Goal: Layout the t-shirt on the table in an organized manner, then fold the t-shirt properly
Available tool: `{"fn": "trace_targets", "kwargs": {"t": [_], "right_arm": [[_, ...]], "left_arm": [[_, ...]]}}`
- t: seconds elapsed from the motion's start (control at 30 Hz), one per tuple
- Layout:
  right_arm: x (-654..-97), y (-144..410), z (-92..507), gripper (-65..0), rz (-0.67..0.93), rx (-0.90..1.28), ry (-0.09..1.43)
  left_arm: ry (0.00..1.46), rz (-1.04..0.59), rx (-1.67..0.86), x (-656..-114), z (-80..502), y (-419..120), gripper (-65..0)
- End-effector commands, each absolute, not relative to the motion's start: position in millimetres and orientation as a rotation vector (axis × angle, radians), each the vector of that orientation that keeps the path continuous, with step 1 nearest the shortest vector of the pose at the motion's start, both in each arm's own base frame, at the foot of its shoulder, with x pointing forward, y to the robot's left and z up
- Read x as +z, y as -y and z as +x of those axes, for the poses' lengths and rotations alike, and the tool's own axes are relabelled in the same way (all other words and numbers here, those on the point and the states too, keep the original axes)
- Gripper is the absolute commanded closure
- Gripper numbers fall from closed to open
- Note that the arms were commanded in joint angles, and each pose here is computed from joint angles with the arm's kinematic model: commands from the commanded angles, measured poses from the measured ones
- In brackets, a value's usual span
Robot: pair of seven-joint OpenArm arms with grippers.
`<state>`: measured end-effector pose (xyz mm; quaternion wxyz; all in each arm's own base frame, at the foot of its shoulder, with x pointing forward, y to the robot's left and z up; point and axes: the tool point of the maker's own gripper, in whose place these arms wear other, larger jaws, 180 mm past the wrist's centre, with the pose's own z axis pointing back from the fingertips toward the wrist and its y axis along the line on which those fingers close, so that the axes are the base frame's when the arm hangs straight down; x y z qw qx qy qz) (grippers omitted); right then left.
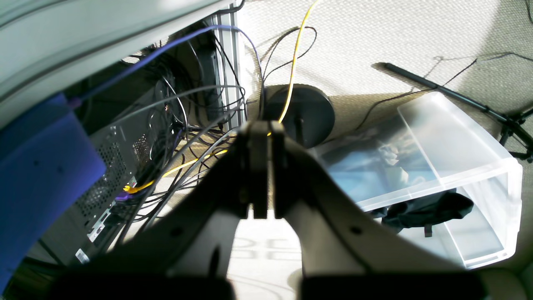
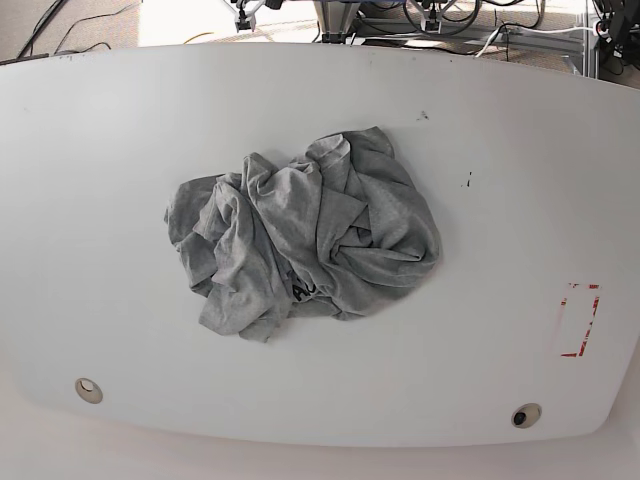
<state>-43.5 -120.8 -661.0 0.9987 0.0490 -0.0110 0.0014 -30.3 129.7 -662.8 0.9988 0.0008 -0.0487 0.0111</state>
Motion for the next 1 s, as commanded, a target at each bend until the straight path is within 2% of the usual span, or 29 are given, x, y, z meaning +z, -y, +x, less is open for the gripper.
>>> {"fn": "trace_targets", "kwargs": {"t": [0.0,0.97], "right_arm": [[-660.6,123.5,-45.5,-0.8,0.093,0.01,0.019],[-660.5,122.4,-46.3,-0.8,0.097,0.012,0.017]], "left_arm": [[0.08,-0.008,0.017,-662.3,-41.3,-126.2,-0.5],[0.083,-0.006,0.017,-662.2,-40.8,-126.8,-0.8]]}}
